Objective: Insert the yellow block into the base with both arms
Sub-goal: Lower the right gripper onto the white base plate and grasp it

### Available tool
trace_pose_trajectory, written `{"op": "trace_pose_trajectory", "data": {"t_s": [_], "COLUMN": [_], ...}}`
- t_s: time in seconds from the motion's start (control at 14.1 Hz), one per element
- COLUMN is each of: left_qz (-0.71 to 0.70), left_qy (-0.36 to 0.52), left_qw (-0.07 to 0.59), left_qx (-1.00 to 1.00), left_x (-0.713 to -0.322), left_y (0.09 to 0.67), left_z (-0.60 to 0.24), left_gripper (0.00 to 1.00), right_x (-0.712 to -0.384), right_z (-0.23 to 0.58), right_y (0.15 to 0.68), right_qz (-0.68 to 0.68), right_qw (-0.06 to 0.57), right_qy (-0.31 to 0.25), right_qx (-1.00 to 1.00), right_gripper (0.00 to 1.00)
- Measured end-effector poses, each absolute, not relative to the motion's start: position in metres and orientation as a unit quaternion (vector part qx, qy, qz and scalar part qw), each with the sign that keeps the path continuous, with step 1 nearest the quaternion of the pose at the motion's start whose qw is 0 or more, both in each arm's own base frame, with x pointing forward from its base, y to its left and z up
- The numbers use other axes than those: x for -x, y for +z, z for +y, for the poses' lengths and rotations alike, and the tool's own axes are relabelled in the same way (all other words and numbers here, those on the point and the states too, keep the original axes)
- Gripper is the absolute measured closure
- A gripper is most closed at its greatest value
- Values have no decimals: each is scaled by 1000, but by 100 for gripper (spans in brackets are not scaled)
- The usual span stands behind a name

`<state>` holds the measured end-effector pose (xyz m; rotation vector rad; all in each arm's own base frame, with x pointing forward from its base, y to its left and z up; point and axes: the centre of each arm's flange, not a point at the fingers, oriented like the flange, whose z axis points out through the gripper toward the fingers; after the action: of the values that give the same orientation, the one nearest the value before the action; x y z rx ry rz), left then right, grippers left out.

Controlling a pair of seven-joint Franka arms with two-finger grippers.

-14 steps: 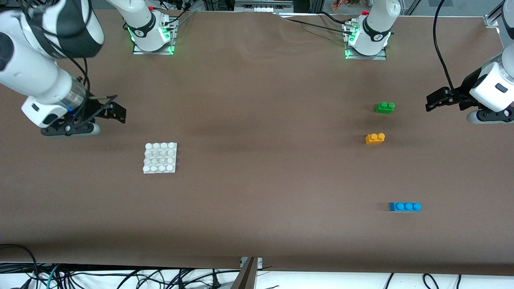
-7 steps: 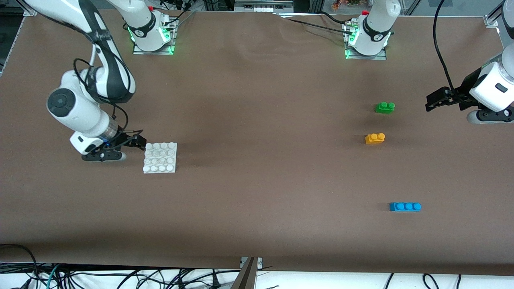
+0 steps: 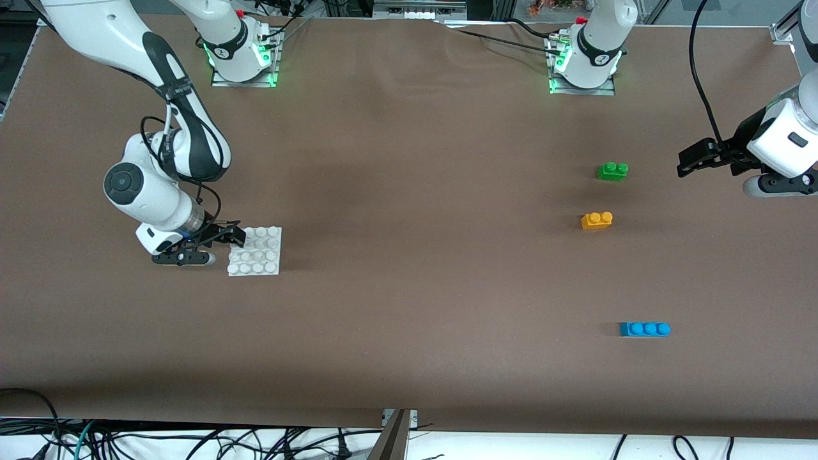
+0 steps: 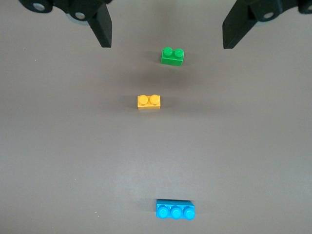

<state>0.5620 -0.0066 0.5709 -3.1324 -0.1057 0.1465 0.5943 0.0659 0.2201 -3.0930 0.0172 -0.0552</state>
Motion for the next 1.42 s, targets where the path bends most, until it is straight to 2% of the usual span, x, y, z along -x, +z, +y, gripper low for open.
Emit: {"op": "trace_pose_trajectory", "data": {"t_s": [0.5, 0.57, 0.64, 0.71, 0.85, 1.42], "left_qz": [-34, -34, -34, -34, -34, -33], "left_qy": [47, 47, 47, 47, 47, 47], "left_qw": [2, 2, 2, 2, 2, 2], "left_qx": [998, 998, 998, 998, 998, 998], "left_x": [-562, -562, -562, -562, -562, -562], "left_y": [571, 571, 571, 571, 571, 571], "left_z": [-7, -7, -7, -7, -7, -7], "left_gripper": [0, 0, 0, 0, 0, 0], "right_x": [-593, -593, -593, -593, -594, -592], "right_z": [74, 74, 75, 75, 77, 117], "right_y": [187, 187, 187, 187, 188, 186], "right_qz": [3, 3, 3, 3, 2, 16], "right_qw": [29, 29, 30, 30, 31, 52], "right_qy": [-26, -26, -26, -26, -30, -49], "right_qx": [999, 999, 999, 999, 999, 997], "right_gripper": [14, 16, 23, 23, 34, 35]}}
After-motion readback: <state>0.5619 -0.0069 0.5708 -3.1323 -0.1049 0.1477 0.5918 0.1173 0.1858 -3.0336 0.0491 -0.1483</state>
